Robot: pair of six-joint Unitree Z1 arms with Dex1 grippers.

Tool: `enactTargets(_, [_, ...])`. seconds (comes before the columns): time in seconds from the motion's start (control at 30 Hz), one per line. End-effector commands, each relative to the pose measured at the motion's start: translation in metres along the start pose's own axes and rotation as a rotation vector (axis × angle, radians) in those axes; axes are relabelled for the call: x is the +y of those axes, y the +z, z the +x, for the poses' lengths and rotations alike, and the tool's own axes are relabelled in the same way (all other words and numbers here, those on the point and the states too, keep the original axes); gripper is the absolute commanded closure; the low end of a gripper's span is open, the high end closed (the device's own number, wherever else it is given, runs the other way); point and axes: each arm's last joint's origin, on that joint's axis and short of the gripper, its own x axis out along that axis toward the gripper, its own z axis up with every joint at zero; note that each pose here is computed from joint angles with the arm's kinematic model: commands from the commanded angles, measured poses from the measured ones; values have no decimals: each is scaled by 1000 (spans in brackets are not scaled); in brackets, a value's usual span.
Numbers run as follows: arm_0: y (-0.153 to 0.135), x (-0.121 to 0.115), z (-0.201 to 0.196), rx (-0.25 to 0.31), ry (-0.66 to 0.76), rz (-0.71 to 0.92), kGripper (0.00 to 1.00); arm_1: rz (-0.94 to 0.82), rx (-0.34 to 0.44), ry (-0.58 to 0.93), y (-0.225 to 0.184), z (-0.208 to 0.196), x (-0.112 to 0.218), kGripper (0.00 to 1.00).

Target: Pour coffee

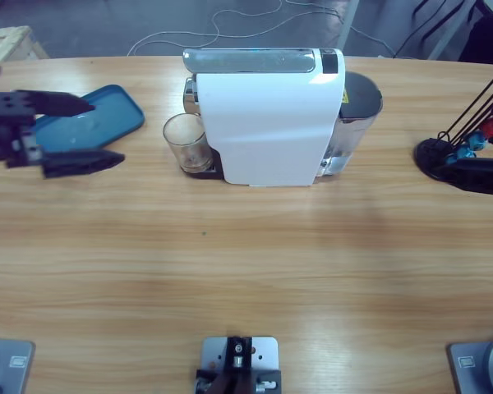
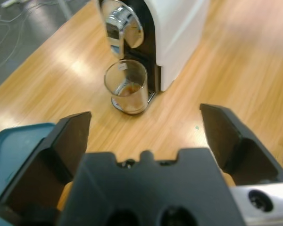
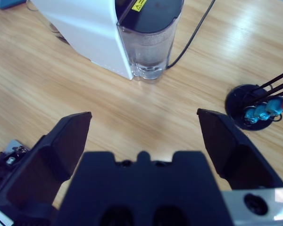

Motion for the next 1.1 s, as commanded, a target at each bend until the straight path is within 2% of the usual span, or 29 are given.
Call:
enactTargets(0.03, [-13,50,62,-10,-93,93,0,-22,104,5,-4,22,4,0])
enactTargets(0.2, [-19,58,87,-23,-108,129,0,-23,118,9,1,29,6,0])
enactTargets(0.33, [-20,60,106,-54,-150,144,0,-23,132,16,3,37,8,0])
enactTargets(0.47, [-20,58,117,-61,-177,145,0,-23,138,25,1,42,8,0])
enactTargets(0.73, [-26,61,130,-34,-179,132,0,-13,144,47,-6,49,9,0])
enactTargets(0.97, [-34,53,146,0,-220,121,0,-13,147,55,-10,49,8,0])
enactTargets(1.1, [-36,56,151,23,-192,120,0,-13,149,59,-11,49,8,0])
